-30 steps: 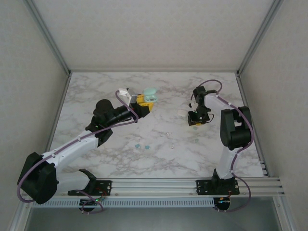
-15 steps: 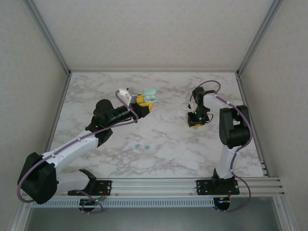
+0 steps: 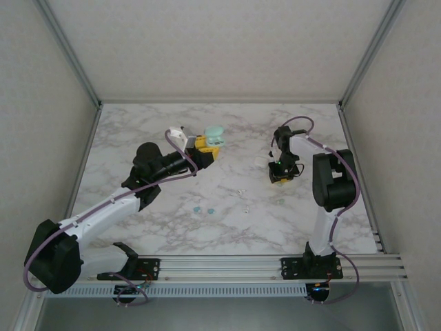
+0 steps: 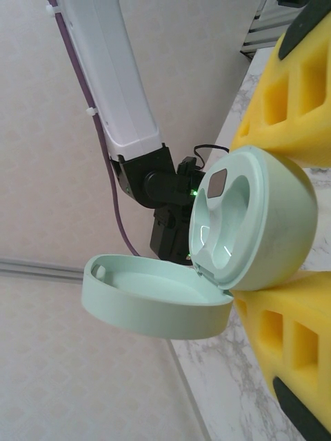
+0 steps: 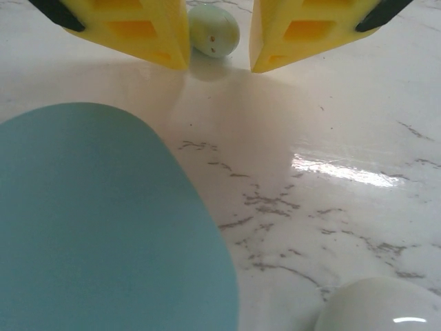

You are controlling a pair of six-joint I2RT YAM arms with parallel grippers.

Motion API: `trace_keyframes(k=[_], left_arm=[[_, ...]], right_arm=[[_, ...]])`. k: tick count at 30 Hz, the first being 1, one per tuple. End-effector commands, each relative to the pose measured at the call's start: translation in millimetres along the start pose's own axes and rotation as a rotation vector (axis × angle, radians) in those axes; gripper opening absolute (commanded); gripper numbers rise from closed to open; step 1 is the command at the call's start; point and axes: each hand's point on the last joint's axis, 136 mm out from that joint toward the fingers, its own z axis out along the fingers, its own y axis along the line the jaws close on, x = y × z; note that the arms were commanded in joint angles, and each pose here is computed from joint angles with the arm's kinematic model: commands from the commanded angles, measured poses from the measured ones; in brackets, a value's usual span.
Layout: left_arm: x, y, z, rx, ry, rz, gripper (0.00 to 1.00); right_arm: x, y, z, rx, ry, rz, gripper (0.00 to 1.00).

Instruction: Insert wireless bluetooth earbuds into charging case

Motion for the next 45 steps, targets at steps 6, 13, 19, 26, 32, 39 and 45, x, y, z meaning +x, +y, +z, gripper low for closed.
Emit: trace_keyframes(k=[6,13,19,26,32,39,45], left_arm=[[-17.7,-1.6,-3.3,-0.012,-0.039,0.031,0.30],[-17.5,-0.6,-3.0,-0.015,-0.036,0.028,0.30],[-17.7,-0.8,-4.2,-0.019,-0.034,0.029,0.30],[-18.7,-1.2,-4.4,-0.019,-0.035,0.032,0.30],[-17.7,0.1,-4.1,-0.025,-0.031,0.027,0.30],[-19.3,-0.4,-3.6,-0.023,-0.028,0.031,0.30],[-19.2,-0.6,-3.0,-0.020,-0.026,0.033,0.30]], right_arm=[[2.9,-4.8,-1.0,0.035,0.026,0.015,0.31],[-1.1,-6.7,-2.2,0.045,0.009,0.019,0.27],[-0.7,-9.4,0.7,0.061,0.018,0.020,0.25],[-1.2,-11.6,2.3,0.072,0.024,0.031,0.27],[2.7,-11.2,1.2,0.070,0.039,0.017,0.28],[6.3,-13.1,2.0,0.082,0.055,0.020,0.27],[10.9,-16.0,3.4,0.097,0.075,0.021,0.29]])
